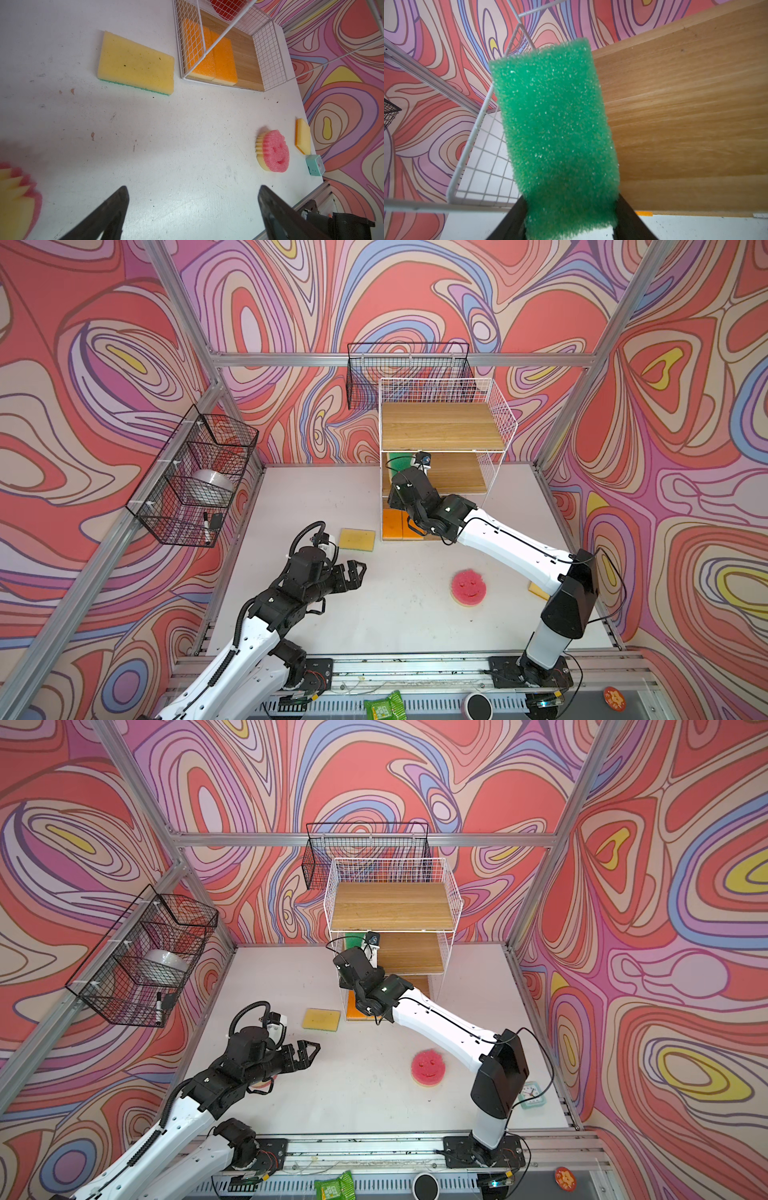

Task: Place and organize the cleaning sponges onto the shelf
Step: 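Lower the green sponge onto the middle shelf board and open the right gripper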

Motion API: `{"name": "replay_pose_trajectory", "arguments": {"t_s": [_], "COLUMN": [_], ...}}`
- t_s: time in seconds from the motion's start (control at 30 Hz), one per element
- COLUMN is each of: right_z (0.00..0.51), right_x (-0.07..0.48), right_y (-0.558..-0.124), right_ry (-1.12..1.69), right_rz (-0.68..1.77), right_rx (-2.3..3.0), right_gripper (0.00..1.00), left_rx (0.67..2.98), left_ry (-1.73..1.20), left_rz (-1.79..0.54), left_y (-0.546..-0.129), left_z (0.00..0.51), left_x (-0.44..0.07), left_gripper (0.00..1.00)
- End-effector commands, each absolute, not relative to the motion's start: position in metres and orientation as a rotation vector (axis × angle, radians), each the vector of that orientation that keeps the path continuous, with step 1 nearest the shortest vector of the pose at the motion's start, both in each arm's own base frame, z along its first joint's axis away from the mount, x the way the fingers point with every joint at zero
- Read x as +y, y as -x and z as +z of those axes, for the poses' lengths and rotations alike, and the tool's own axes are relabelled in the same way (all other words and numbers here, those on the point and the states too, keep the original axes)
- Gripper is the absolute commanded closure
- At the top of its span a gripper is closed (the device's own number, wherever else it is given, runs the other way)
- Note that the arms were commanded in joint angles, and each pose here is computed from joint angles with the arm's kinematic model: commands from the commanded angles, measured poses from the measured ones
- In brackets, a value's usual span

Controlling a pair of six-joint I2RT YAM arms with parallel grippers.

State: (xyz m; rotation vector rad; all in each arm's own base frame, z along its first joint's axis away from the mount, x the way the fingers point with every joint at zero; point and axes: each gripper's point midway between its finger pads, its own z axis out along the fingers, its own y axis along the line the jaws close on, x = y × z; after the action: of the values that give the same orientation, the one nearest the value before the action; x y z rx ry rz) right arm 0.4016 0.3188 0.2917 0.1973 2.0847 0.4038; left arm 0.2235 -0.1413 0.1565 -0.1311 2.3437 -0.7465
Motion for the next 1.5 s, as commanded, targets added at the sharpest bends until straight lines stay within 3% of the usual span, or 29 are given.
{"name": "replay_pose_trajectory", "arguments": {"t_s": [0.0,0.2,0.53,1.47], "right_z": [0.292,0.291,0.287,0.314], "right_x": [0.323,0.325,0.328,0.333], "right_y": [-0.414,-0.417,-0.416,-0.392], "right_ry": [-0.195,-0.195,-0.179,-0.035], "right_rz": [0.412,0.428,0.439,0.593], "right_rx": [2.075,2.078,2.09,2.008], "right_gripper": [0.39,0.38,0.21,0.2], "left_rx": [2.34,2.343,2.347,2.347], "left_ry": [0.138,0.139,0.138,0.182], "left_rz": [-0.756,-0.754,-0.751,-0.653], "left_y": [-0.224,-0.224,-0.224,-0.23], "left_z": [0.156,0.154,0.153,0.169], "left_x": [-0.142,-0.141,-0.142,-0.129], "left_gripper": [0.02,0.02,0.02,0.0]}}
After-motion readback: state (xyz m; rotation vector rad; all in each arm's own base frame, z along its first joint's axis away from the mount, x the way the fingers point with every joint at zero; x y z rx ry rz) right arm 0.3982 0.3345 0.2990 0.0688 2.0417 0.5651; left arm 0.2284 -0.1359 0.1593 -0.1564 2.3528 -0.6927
